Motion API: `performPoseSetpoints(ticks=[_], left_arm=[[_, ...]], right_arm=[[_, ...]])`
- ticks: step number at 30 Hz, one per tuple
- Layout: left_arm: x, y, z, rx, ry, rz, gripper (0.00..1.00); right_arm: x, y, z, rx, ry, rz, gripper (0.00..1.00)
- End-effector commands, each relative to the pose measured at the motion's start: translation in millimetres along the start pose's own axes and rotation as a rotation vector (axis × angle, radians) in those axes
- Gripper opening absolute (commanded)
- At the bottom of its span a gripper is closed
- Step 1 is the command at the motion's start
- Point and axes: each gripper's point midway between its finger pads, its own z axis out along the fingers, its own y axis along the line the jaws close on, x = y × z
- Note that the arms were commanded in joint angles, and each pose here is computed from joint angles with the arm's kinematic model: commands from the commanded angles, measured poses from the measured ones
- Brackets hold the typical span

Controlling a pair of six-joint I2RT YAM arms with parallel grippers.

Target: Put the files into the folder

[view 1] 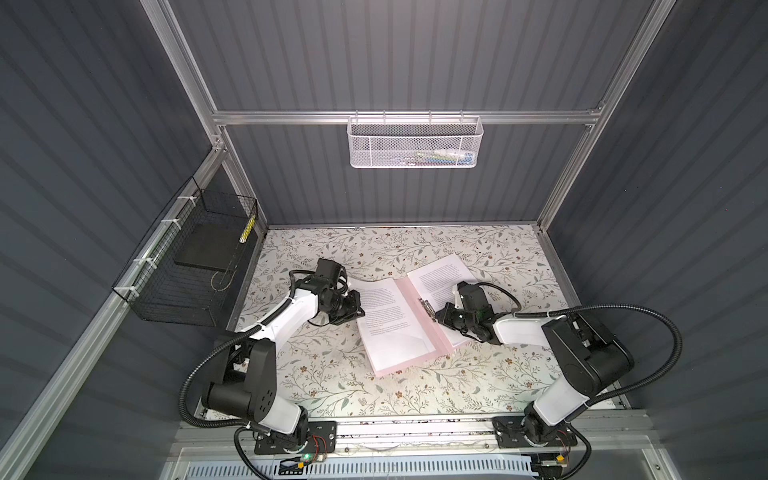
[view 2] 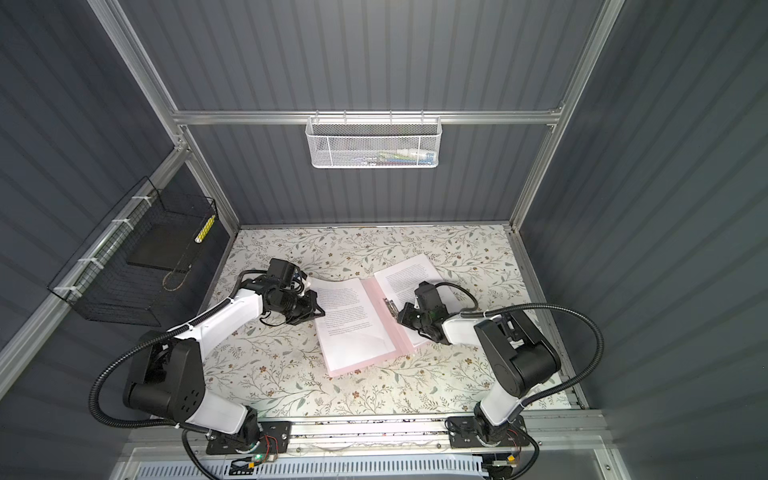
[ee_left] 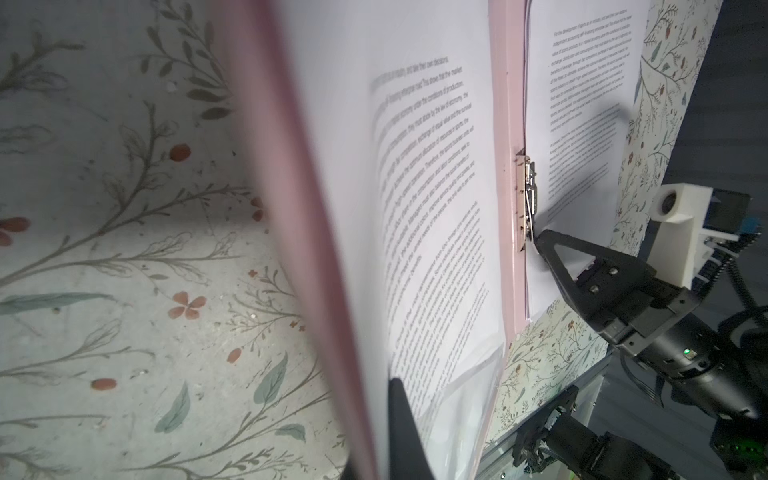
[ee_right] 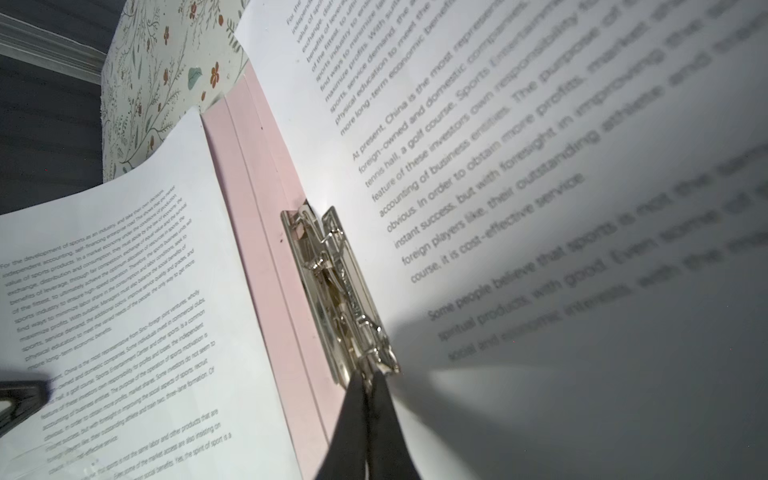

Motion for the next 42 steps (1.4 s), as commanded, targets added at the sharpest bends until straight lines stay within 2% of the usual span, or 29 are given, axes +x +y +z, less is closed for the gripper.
performPoseSetpoints(ticks=[1,11,24,30,33,41,42], left_arm=[[7.4,17.3,-3.0,-0.08,0.038,-0.011,0.0],[6.2,15.8,0.8,-0.064,0.04,-0.014,0.0],[9.2,18.5,5.1,-0.062,0.054,-0.005,0.0],[7.3,16.3,5.0,-0.056,0.053,0.002,0.0],[7.1,16.7,5.0,-0.06,0.053,0.008,0.0],[7.7,18.3,8.2,-0.059,0.059,0.017,0.0],[7.6,17.8,7.7,-0.056,0.058,0.019,0.0]], right_arm=[[47.3,-115.7,-8.1,0.442,0.112,0.031,0.0],[57.4,-126.8,-5.1,0.468,0.141,0.001,0.0],[67.1,-157.8,-4.0,0.569,0.162,0.05,0.0],[66.5,-144.6,-1.7,0.497,0.163,0.055,0.0],[61.0,-113.2,1.8,0.342,0.17,0.03,0.0],[17.4,-35.2,-28.6,0.125,0.098,0.015,0.0],[13.0,-26.6,-34.1,0.104,0.091,0.02,0.05]])
